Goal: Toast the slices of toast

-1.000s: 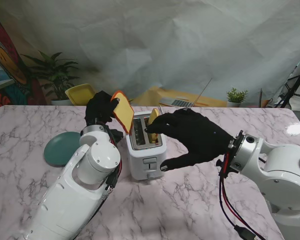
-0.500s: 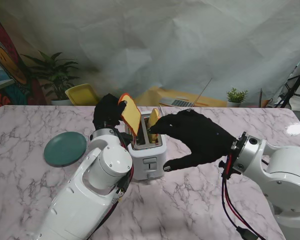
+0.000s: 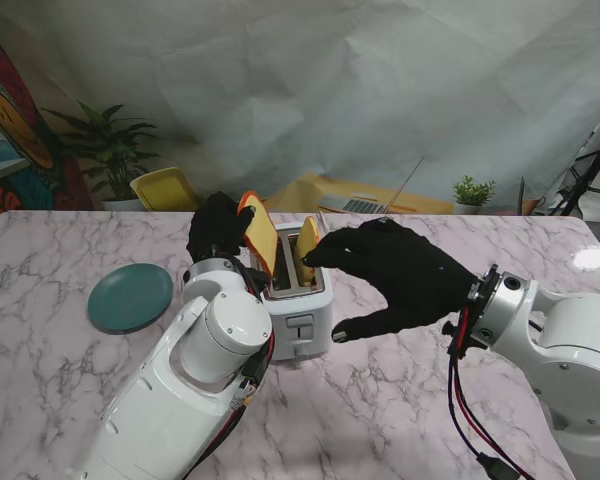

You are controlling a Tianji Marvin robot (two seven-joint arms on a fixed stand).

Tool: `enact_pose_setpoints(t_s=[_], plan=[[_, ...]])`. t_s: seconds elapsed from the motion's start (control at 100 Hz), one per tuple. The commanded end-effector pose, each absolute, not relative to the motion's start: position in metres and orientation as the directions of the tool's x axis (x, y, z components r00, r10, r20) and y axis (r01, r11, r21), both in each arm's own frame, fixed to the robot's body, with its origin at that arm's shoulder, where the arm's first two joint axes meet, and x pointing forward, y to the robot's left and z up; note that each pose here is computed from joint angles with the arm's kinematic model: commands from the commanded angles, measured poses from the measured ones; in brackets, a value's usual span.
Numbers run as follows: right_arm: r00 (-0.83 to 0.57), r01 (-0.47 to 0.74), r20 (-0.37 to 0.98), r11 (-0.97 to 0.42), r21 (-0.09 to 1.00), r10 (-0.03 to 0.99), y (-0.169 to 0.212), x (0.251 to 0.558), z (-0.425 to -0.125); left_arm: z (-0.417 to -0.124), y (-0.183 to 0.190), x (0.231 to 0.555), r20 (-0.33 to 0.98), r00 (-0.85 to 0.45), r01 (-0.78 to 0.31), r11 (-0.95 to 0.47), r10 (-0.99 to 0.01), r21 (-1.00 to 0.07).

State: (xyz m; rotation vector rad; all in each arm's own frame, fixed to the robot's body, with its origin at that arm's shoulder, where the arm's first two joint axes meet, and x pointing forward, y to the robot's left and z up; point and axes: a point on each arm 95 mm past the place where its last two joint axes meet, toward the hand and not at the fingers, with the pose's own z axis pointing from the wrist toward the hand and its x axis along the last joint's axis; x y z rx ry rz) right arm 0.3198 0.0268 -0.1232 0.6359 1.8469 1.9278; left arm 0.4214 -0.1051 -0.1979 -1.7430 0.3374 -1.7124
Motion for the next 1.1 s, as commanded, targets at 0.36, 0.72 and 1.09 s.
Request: enact_pose_setpoints(t_s=[0.36,0.72,1.09], plan=[[-0.830,0.048,0.065,-0.044,0.998,0.554,0.0279,0.3280,-0.1167,-0.2036,-0.1125,0.4174,0.804,0.127,0.236,-0.770,-0.580,-0.593],[-0.828,0.056,0.069,-0.040,0.998,0.556,0.0269,0.3280,-0.1202,-0.2041,-0.1137,0.4162,0.803,0.123,0.235,-0.769,-0.582,-0.594],[-0.824,0.059,0.072,-0.041,0.997,0.561,0.0253,0.3288,-0.1240,-0.2011,-0.1138,0.4123,0.810,0.124,0.249,-0.773,-0.573,-0.584]])
